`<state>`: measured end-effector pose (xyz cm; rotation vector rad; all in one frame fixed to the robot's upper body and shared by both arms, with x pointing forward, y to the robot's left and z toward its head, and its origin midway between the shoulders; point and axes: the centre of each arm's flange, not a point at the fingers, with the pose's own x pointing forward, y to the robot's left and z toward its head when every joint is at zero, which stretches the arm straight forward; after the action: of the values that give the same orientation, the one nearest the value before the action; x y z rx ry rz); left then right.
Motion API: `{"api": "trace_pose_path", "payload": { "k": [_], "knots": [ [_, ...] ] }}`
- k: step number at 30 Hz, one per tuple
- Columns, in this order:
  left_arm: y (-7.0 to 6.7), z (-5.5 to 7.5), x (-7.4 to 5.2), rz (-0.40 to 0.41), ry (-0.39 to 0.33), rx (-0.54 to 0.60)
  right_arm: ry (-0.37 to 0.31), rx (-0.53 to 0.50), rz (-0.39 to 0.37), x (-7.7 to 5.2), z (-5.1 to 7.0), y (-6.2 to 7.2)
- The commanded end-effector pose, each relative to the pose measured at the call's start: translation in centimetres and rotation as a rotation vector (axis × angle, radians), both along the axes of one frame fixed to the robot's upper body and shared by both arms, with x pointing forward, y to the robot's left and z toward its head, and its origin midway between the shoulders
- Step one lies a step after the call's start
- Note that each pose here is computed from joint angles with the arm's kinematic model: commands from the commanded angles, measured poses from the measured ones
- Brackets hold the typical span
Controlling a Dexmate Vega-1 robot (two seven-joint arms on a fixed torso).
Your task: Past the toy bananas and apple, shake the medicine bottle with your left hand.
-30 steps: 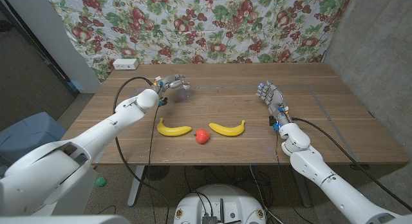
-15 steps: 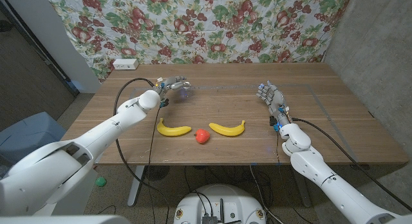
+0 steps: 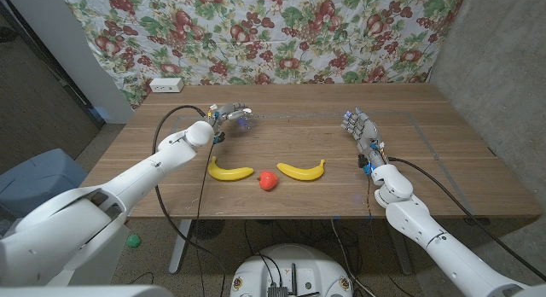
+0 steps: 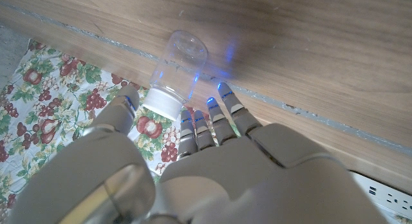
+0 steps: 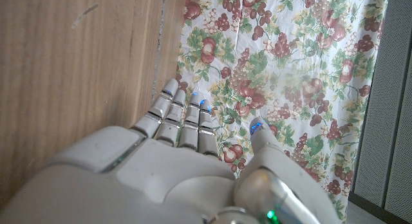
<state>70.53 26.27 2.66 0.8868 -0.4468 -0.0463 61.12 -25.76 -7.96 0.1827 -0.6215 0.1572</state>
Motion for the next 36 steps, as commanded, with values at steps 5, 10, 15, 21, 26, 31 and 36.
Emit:
{"api": "trace_pose_path", "payload": {
  "k": [5,10,15,21,26,31,36],
  "knots": [
    [-0.72,0.18,0.24,-0.003,-0.009,0.021,0.002,0.013,-0.009,-0.25,-0.41,-0.28],
    [-0.90,0.14,0.22,0.000,-0.012,0.029,0.002,0.014,-0.010,-0.32,-0.46,-0.30],
    [-1.02,0.13,0.18,0.008,-0.019,0.031,0.000,0.008,-0.012,-0.36,-0.48,-0.30],
    [-1.02,0.14,0.17,0.025,-0.022,0.036,0.003,0.011,-0.017,-0.43,-0.51,-0.30],
    [-1.11,0.15,0.23,0.034,-0.029,0.031,0.003,0.011,-0.021,-0.46,-0.48,-0.28],
    [-1.15,0.19,0.38,0.036,-0.036,0.022,0.003,0.009,-0.024,-0.45,-0.41,-0.24],
    [-1.15,0.27,0.48,0.042,-0.052,0.015,0.002,0.008,-0.026,-0.38,-0.36,-0.22]
  ]
}}
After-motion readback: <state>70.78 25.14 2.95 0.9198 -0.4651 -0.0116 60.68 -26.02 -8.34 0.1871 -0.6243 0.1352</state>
